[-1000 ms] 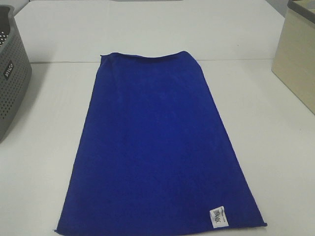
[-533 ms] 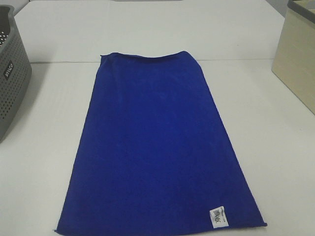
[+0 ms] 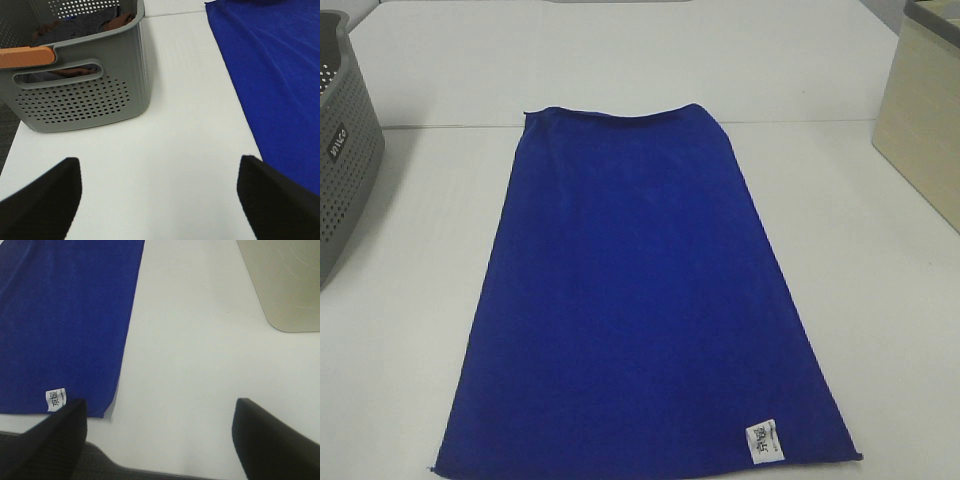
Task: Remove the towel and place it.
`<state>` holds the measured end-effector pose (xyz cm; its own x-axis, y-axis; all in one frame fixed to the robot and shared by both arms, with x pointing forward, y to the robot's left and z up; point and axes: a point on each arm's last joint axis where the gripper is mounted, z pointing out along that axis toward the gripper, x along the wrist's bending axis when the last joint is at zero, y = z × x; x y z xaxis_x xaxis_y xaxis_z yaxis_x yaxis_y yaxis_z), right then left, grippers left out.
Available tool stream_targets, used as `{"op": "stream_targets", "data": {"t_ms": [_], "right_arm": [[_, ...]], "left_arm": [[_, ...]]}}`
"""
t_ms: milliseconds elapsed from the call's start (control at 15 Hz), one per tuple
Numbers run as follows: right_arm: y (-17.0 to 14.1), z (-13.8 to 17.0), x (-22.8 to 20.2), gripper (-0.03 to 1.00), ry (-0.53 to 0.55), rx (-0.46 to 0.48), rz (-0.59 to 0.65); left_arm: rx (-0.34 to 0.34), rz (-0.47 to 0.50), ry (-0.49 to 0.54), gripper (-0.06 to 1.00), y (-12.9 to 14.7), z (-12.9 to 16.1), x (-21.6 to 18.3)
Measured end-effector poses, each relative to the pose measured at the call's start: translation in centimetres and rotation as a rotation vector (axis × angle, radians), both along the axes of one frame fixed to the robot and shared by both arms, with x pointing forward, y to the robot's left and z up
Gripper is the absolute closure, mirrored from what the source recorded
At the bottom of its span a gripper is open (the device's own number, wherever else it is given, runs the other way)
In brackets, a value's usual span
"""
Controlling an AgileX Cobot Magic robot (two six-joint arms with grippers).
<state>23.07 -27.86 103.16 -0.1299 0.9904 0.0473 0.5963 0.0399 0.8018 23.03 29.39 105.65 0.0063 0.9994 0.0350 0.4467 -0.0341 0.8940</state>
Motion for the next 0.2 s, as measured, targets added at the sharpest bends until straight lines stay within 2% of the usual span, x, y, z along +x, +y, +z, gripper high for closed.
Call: {"op": "stream_targets", "data": {"t_ms": [200], "right_arm": [[0.00,0.00,0.00,0.19,0.000,0.000,0.000]], "left_arm": [[0.000,0.000,0.000,0.14,0.00,0.00,0.00]]}}
